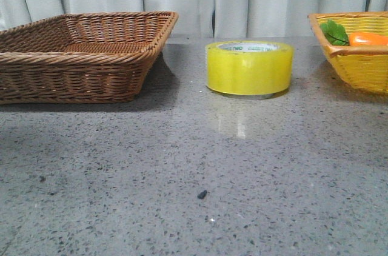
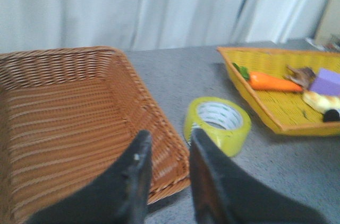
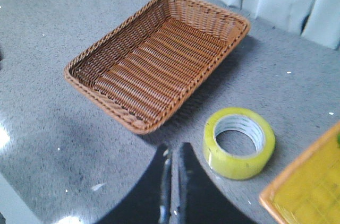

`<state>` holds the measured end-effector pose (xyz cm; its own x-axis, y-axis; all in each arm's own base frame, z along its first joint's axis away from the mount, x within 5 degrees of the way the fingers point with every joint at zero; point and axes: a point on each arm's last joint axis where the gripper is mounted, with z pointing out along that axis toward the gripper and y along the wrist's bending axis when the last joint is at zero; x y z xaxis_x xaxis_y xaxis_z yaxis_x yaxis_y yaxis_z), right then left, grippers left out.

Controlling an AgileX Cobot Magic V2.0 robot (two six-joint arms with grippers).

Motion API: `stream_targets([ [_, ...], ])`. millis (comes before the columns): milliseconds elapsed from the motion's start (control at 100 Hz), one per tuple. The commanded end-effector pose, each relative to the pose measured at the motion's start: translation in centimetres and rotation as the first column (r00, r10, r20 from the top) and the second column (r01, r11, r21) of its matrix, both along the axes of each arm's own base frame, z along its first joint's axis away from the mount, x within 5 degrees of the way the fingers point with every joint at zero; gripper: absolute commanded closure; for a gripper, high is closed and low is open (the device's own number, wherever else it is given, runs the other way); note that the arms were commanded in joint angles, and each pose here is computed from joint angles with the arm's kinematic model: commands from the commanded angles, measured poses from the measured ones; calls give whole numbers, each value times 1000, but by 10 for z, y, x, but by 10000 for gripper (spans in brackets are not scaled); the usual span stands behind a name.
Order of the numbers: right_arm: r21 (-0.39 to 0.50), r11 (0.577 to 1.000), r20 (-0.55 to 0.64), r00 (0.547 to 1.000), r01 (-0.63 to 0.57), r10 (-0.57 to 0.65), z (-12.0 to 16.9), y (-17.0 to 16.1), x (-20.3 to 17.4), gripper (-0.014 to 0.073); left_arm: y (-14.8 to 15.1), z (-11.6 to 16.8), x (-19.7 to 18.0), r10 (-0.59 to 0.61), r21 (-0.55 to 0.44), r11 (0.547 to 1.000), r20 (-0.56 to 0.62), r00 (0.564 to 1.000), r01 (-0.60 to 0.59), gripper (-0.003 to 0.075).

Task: Transfer tape with both arms
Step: 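Open the right gripper and raise it off the tape roll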

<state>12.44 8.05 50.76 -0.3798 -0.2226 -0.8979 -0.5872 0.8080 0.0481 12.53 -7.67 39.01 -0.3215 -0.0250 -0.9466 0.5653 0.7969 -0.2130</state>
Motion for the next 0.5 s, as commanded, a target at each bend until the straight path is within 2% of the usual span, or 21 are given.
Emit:
stream_targets([
  [0,51,998,177,983,30,-39,0,-23,-35,662,-16,20,16,-43,-23,999,61,997,45,716],
  [30,67,997,215,975,38,-52,-4,-30,-45,662,-24,20,22,-75,-7,997,49,996,75,743],
  [100,120,992,312,946,48,-84,-17,-44,-70,662,-43,21,36,-134,16,991,26,991,134,741],
  [200,212,976,470,871,49,-146,-38,-64,-103,662,-71,20,56,-196,36,980,-13,981,196,741],
  [260,239,970,521,837,48,-169,-54,-74,-119,662,-88,18,70,-224,53,973,-39,974,226,741],
  [320,255,966,522,835,45,-176,-67,-79,-129,662,-102,15,82,-242,65,967,-63,968,246,741],
  [370,266,963,496,850,47,-179,-78,-81,-133,662,-112,15,93,-255,73,962,-83,963,262,741],
  [490,252,966,456,873,56,-169,-88,-82,-135,662,-134,12,121,-274,88,954,-122,954,285,741],
])
